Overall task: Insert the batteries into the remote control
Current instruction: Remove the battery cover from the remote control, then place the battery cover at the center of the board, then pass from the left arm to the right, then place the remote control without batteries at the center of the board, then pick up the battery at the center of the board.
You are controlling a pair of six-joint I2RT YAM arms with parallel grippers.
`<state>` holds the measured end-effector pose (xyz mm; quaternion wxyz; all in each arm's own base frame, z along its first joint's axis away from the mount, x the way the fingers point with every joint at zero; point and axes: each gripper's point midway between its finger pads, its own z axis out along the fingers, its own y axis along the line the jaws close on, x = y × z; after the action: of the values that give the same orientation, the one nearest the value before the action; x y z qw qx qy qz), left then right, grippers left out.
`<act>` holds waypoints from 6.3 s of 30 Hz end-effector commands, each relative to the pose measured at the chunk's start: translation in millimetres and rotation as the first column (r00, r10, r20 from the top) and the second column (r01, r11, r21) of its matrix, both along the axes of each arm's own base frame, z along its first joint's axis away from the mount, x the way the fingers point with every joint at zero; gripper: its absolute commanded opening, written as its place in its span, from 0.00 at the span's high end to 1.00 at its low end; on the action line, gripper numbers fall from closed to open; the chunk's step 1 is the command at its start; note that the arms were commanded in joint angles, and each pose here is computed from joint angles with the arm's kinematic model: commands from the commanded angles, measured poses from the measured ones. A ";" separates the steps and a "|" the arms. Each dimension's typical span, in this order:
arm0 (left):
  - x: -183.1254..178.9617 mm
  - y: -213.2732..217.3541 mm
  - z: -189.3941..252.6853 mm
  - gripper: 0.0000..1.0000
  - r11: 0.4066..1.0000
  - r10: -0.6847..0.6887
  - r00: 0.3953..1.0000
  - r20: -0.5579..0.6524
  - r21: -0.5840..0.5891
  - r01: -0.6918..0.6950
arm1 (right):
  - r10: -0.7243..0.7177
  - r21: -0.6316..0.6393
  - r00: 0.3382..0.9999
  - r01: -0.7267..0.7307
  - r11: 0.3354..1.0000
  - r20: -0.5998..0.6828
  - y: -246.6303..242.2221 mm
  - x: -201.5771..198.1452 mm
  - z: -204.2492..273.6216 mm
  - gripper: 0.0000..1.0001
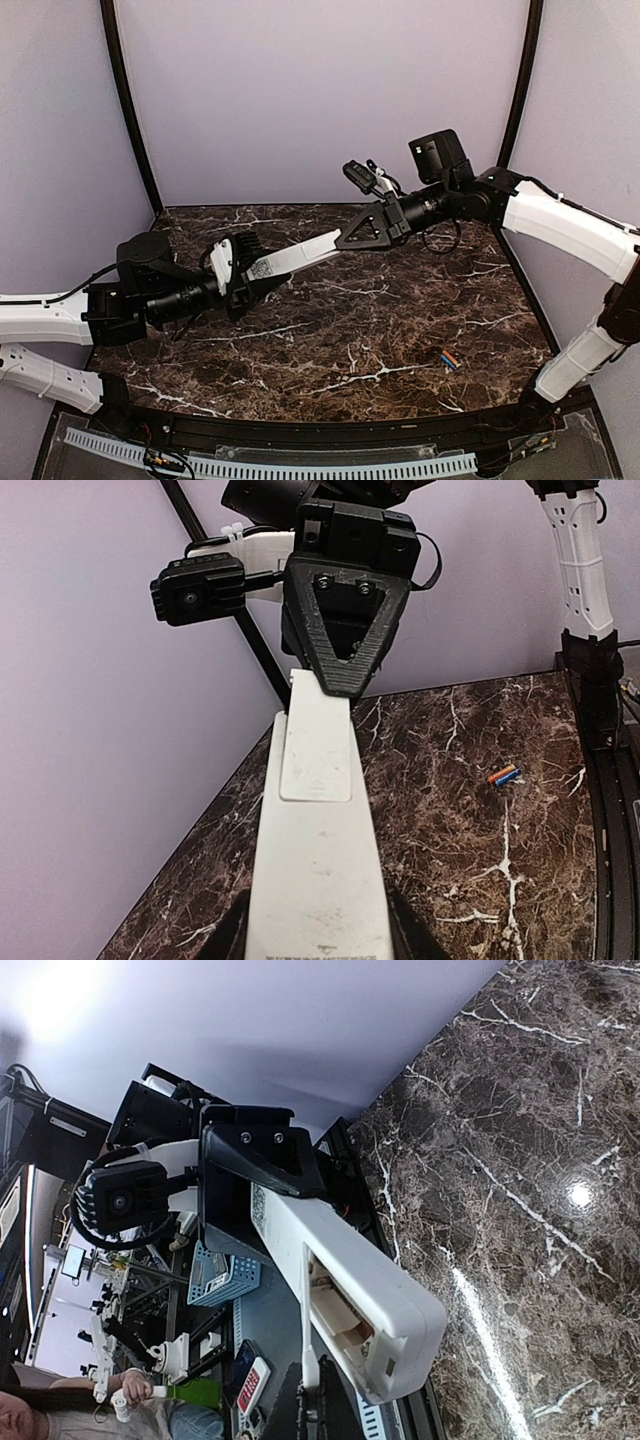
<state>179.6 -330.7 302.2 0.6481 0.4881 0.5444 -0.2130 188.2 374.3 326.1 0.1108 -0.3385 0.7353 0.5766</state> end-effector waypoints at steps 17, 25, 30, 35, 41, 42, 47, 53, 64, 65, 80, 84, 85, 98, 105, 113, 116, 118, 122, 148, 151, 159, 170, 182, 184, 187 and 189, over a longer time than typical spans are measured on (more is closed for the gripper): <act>6.4 18.1 -23.1 1.00 0.996 0.094 0.989 -0.112 0.007 -0.094 | -0.202 -0.039 0.954 0.216 0.976 0.220 -28.4 41.4 20.4 1.00; 5.1 33.1 -34.7 1.00 0.991 0.132 0.981 -0.143 0.033 -0.129 | -0.388 -0.370 0.748 0.624 0.688 0.539 -94.8 116.8 -52.6 1.00; 3.1 45.2 -27.4 1.00 0.988 0.152 0.979 -0.139 0.011 -0.152 | -0.251 -0.600 0.724 0.679 0.423 0.643 -135.1 145.3 -142.4 1.00; 3.6 54.8 -18.9 1.00 0.984 0.177 0.976 -0.126 -0.008 -0.179 | -0.109 -0.770 0.793 0.608 0.194 0.599 -157.2 152.7 -222.1 1.00; 4.0 56.5 -19.1 1.00 0.983 0.184 0.975 -0.123 0.004 -0.185 | 0.051 -0.801 0.799 0.598 0.022 0.599 -164.9 152.5 -256.3 1.00; 4.3 56.6 -18.8 1.00 0.983 0.185 0.975 -0.122 0.003 -0.186 | 0.074 -0.807 0.805 0.590 0.006 0.589 -164.1 150.3 -263.9 1.00; 5.4 55.5 -18.3 1.00 0.982 0.187 0.976 -0.112 0.004 -0.188 | 0.144 -0.835 0.832 0.548 -0.056 0.536 -162.5 134.2 -291.8 1.00; 5.3 55.3 -18.4 1.00 0.983 0.186 0.977 -0.106 0.010 -0.186 | 0.104 -0.868 0.863 0.496 0.013 0.494 -145.8 119.8 -304.1 0.75; -3.3 59.7 -26.5 1.00 0.987 0.160 0.976 -0.149 0.024 -0.158 | -0.008 -0.723 0.878 0.399 0.564 0.478 -65.6 103.9 -211.0 0.33; -3.8 60.2 -27.7 1.00 0.987 0.159 0.975 -0.153 0.025 -0.157 | -0.004 -0.690 0.873 0.389 0.610 0.488 -61.8 102.7 -197.4 0.30; -30.4 29.8 -52.7 1.00 0.989 -0.049 0.983 -0.179 0.130 0.073 | 0.092 -0.059 0.233 -0.145 0.988 0.968 -5.9 -26.6 -25.6 0.14; -39.2 20.5 -50.9 1.00 0.981 -0.123 0.978 -0.166 0.125 0.145 | 0.160 -0.118 0.213 -0.199 0.973 0.964 14.6 -35.2 -35.3 0.02; -41.2 18.4 -52.5 1.00 0.978 -0.139 0.976 -0.169 0.128 0.162 | 0.183 -0.141 0.200 -0.203 0.969 0.963 19.8 -37.2 -41.0 0.01; -42.7 8.0 -55.3 1.00 0.970 -0.182 0.973 -0.139 0.138 0.201 | 0.308 -0.264 0.227 -0.204 0.943 0.924 57.7 -32.8 -89.3 0.19; -39.9 8.0 -55.2 1.00 0.973 -0.169 0.977 -0.129 0.135 0.187 | 0.331 -0.281 0.252 -0.213 0.936 0.909 60.7 -34.1 -96.0 0.56; -37.4 8.8 -56.1 1.00 0.977 -0.150 0.978 -0.147 0.126 0.169 | 0.339 -0.293 0.292 -0.191 0.937 0.894 54.7 -35.0 -98.7 0.81; -26.0 12.8 -53.2 0.62 0.989 -0.075 0.983 -0.167 0.111 0.094 | 0.368 -0.339 0.330 -0.144 0.930 0.869 44.9 -30.8 -115.9 0.84; -22.4 15.9 -49.6 0.28 0.994 -0.043 0.981 -0.188 0.093 0.062 | 0.409 -0.399 0.367 -0.106 0.911 0.835 32.6 -27.3 -139.1 0.86; -24.2 23.6 -35.8 0.07 0.999 -0.037 0.981 -0.189 0.030 0.044 | 0.496 -0.534 0.471 -0.062 0.843 0.729 4.7 -27.0 -202.1 0.85; 7.9 39.8 -52.1 0.06 0.981 0.181 0.966 -0.182 0.106 -0.164 | 0.590 -0.704 0.638 -0.103 0.703 0.495 -15.3 -37.8 -317.9 0.65; 8.3 39.7 -51.1 0.06 0.981 0.180 0.968 -0.177 0.105 -0.164 | 0.603 -0.709 0.622 -0.107 0.697 0.499 -13.0 -35.5 -320.3 0.63; 8.1 42.4 -51.2 0.06 0.979 0.186 0.967 -0.176 0.111 -0.169 | 0.646 -0.723 0.571 -0.128 0.679 0.506 -11.2 -31.8 -326.7 0.52; 8.7 42.2 -53.8 0.06 0.978 0.190 0.966 -0.177 0.122 -0.170 | 0.585 -0.647 0.563 -0.112 0.754 0.584 9.5 -24.0 -270.8 0.36; 9.9 50.5 -67.8 0.08 0.963 0.255 0.923 -0.287 0.165 -0.215 | -0.243 -0.675 0.811 0.579 0.457 0.532 -120.9 51.1 -175.6 0.62; 8.6 53.1 -70.8 0.09 0.960 0.266 0.912 -0.311 0.176 -0.219 | -0.347 -0.725 0.778 0.621 0.299 0.523 -162.4 40.8 -183.3 0.62; 5.7 56.8 -76.6 0.10 0.957 0.273 0.902 -0.334 0.195 -0.217 | -0.476 -0.781 0.750 0.596 0.186 0.459 -205.0 22.4 -200.5 0.60; 5.6 59.0 -76.9 0.11 0.955 0.282 0.895 -0.346 0.193 -0.226 | -0.538 -0.808 0.742 0.562 0.175 0.399 -219.4 15.1 -215.7 0.63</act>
<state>188.4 -279.5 226.4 0.5356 0.4250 0.7094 -0.1708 229.8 221.9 145.0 0.2038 -0.2049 0.9552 0.0638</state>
